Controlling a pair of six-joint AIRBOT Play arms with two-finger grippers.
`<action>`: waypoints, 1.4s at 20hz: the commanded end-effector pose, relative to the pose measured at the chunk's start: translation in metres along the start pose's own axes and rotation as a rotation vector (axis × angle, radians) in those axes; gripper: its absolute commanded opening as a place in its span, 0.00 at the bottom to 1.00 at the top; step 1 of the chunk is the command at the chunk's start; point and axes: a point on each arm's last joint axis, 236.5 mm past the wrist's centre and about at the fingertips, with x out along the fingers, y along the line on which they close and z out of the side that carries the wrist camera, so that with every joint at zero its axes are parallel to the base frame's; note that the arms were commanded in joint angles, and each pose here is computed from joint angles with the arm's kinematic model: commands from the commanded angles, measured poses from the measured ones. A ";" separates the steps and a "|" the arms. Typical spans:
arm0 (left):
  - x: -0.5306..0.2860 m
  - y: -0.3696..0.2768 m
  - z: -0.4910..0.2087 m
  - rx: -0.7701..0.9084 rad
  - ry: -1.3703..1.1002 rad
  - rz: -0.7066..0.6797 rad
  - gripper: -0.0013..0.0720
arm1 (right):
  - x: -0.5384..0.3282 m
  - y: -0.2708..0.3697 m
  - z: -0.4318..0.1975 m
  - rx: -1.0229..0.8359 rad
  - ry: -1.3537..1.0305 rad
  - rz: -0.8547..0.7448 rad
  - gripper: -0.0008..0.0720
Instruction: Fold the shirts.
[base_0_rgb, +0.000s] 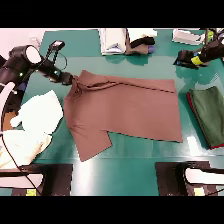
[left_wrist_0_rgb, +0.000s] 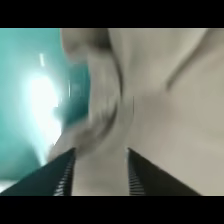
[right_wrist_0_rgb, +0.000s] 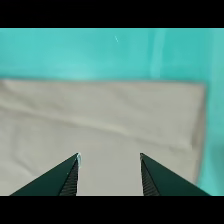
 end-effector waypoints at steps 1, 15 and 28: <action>-0.002 -0.010 -0.071 -0.045 0.152 -0.031 0.52 | -0.015 -0.025 -0.056 -0.011 0.098 -0.075 0.61; -0.001 -0.045 -0.137 -0.170 0.140 -0.143 0.52 | 0.006 -0.109 -0.349 0.420 0.643 -0.152 0.64; -0.008 -0.029 -0.180 -0.132 0.318 -0.063 0.52 | 0.035 -0.073 -0.342 0.263 0.644 -0.076 0.03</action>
